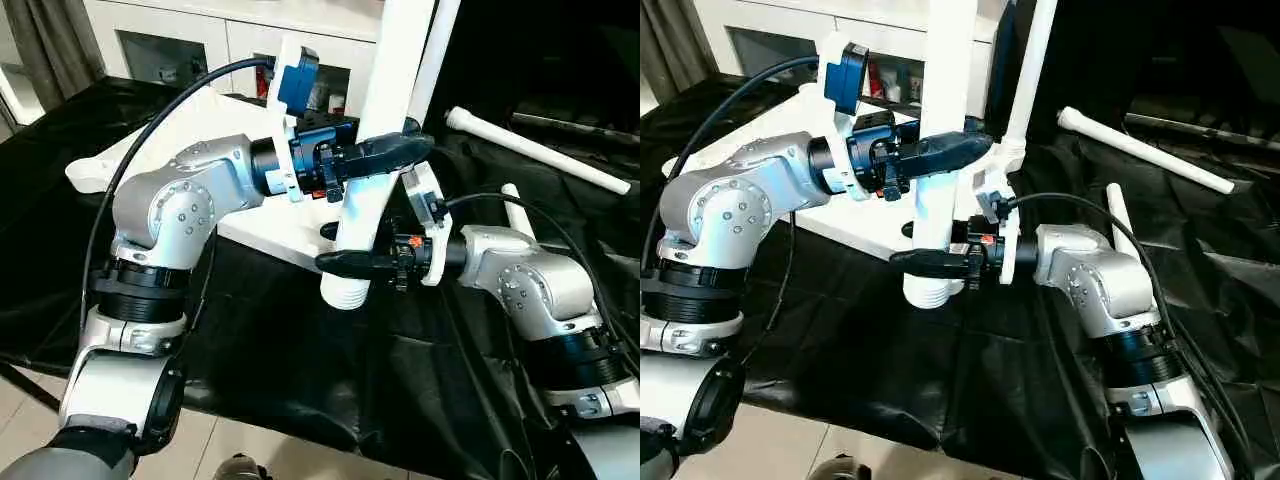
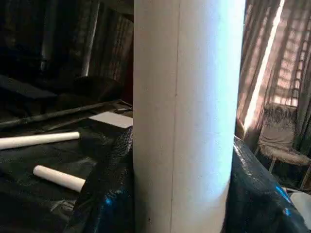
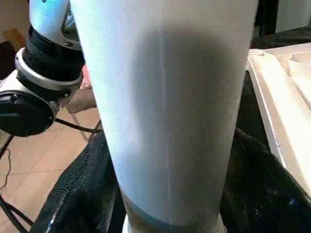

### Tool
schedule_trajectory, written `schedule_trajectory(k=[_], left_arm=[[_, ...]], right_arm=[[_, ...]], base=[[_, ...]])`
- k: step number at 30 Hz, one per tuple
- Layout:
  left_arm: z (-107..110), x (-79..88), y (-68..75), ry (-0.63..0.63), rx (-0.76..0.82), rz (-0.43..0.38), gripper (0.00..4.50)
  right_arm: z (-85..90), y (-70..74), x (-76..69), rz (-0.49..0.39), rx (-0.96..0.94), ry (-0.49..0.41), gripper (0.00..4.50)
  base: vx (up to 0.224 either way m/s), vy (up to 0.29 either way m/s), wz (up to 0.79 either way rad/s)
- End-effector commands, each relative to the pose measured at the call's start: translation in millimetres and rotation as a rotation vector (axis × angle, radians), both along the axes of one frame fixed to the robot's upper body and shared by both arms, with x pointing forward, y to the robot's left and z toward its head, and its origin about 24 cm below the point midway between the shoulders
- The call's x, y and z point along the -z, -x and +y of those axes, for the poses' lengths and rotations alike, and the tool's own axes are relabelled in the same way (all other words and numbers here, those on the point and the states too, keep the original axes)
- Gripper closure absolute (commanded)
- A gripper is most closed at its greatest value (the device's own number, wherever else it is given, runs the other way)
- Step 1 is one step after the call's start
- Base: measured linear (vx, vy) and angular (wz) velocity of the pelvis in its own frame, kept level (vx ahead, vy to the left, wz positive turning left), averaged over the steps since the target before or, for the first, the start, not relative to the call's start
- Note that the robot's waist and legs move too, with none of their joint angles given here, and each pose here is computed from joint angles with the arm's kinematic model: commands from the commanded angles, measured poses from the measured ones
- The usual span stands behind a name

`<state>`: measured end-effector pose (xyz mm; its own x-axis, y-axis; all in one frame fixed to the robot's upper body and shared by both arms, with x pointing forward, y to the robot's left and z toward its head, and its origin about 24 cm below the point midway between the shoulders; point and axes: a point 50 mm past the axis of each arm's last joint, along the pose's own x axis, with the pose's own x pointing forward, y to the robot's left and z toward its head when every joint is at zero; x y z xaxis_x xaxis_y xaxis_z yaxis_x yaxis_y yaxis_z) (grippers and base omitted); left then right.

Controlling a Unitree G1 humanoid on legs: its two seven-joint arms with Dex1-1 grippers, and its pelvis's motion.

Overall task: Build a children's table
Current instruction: Pick table leg

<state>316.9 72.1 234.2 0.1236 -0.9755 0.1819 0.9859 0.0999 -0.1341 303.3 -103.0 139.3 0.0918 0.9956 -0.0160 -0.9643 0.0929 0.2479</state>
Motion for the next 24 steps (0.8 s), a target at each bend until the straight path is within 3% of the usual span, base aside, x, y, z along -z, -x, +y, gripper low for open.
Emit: schedule_trajectory(k=[1, 2, 11, 20, 22, 24], left_arm=[[-2.5, -1.0, 1.8, -0.013, 0.01, -0.021, 2.7], [-2.7, -1.1, 1.6, -0.012, 0.009, -0.021, 2.7], [-2.7, 0.4, 1.7, -0.021, 0.009, -0.02, 2.7], [-1.6, 1.2, 0.3, -0.022, 0.0, -0.024, 2.7], [-1.4, 2.0, -1.0, -0.024, -0.018, -0.018, 2.14], [-2.1, 1.9, -3.7, -0.006, -0.033, 0.031, 1.93]], right_arm=[[-3.0, -2.6, -10.6, -0.029, 0.003, -0.013, 1.46], [-3.1, -2.6, -10.5, -0.029, 0.003, -0.013, 1.76], [-2.7, -2.1, -10.5, -0.027, 0.0, -0.017, 2.43], [-2.8, -1.9, -8.9, -0.028, 0.004, -0.014, 2.53], [-3.0, -1.9, -8.8, -0.029, 0.006, -0.014, 2.54], [-3.4, -2.1, -8.8, -0.032, 0.011, -0.014, 2.54]], base=[[0.0, 0.0, 0.0], [0.0, 0.0, 0.0], [0.0, 0.0, 0.0], [0.0, 0.0, 0.0], [0.0, 0.0, 0.0], [0.0, 0.0, 0.0]])
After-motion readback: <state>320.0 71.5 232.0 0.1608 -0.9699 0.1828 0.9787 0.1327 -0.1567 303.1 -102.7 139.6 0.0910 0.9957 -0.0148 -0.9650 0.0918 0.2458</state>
